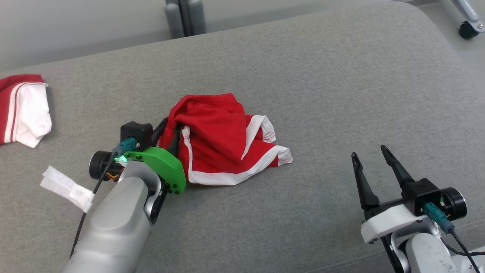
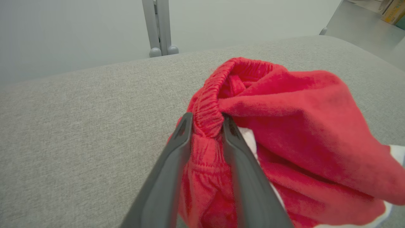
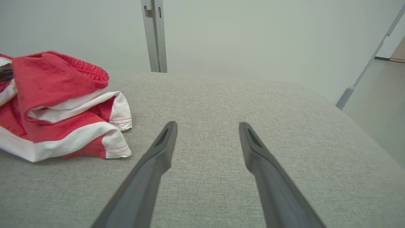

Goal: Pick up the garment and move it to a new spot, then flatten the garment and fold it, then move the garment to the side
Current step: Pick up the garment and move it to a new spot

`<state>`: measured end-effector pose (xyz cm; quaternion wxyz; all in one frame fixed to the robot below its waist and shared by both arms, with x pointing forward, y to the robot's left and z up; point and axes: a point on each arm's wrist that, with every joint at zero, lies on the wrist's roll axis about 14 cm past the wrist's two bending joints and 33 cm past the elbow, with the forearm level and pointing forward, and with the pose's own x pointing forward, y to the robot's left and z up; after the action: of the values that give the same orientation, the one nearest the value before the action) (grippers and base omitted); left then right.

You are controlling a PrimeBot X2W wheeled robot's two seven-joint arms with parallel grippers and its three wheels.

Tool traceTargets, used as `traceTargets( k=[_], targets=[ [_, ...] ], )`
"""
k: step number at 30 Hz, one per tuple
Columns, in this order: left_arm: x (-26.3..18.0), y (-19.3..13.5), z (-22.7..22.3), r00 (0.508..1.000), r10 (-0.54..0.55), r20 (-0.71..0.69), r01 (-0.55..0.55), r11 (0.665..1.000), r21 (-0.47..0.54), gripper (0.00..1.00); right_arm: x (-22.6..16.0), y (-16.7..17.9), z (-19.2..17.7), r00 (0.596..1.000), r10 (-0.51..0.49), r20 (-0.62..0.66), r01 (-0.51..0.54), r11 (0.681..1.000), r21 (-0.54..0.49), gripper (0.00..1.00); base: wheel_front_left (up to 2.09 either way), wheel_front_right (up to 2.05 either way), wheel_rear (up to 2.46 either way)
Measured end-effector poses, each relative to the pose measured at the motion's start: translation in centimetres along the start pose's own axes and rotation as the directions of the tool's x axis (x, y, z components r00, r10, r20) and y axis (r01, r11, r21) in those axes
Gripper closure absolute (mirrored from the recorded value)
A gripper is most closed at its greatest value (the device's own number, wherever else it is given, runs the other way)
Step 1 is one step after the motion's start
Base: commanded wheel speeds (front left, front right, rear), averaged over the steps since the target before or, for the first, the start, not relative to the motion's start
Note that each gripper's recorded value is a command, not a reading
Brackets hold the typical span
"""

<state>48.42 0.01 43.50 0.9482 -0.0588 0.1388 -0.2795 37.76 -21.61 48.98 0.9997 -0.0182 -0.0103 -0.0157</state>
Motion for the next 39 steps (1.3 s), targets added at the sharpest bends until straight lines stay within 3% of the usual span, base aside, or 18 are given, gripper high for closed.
traceTargets(
  k=[10, 21, 28, 39],
  targets=[
    [-1.8, 3.1, 3.5, 0.989, 0.071, 0.131, -0.071, 0.997, -0.009, 0.00, 1.9, 2.3, 0.4, 0.997, 0.071, 0.021, -0.071, 0.997, 0.000, 0.00, 0.00, 0.00, 0.00],
    [-6.9, 3.0, 6.1, 0.954, 0.112, 0.280, -0.118, 0.993, 0.005, 0.00, 1.9, 3.0, 3.4, 0.990, 0.093, 0.104, -0.091, 0.996, -0.023, 0.00, 0.00, 0.00, 0.00],
    [-10.9, 2.9, 5.4, 0.929, 0.186, 0.320, -0.178, 0.983, -0.053, 0.00, 0.7, 3.2, 4.2, 0.987, 0.099, 0.126, -0.097, 0.995, -0.018, 0.00, 0.00, 0.00, 0.00],
    [-16.6, 4.1, 2.1, 0.891, 0.339, 0.300, -0.306, 0.940, -0.154, 0.00, -1.1, 4.3, 3.6, 0.986, 0.122, 0.115, -0.126, 0.992, 0.029, 0.00, 0.00, 0.00, 0.00]
  ],
)
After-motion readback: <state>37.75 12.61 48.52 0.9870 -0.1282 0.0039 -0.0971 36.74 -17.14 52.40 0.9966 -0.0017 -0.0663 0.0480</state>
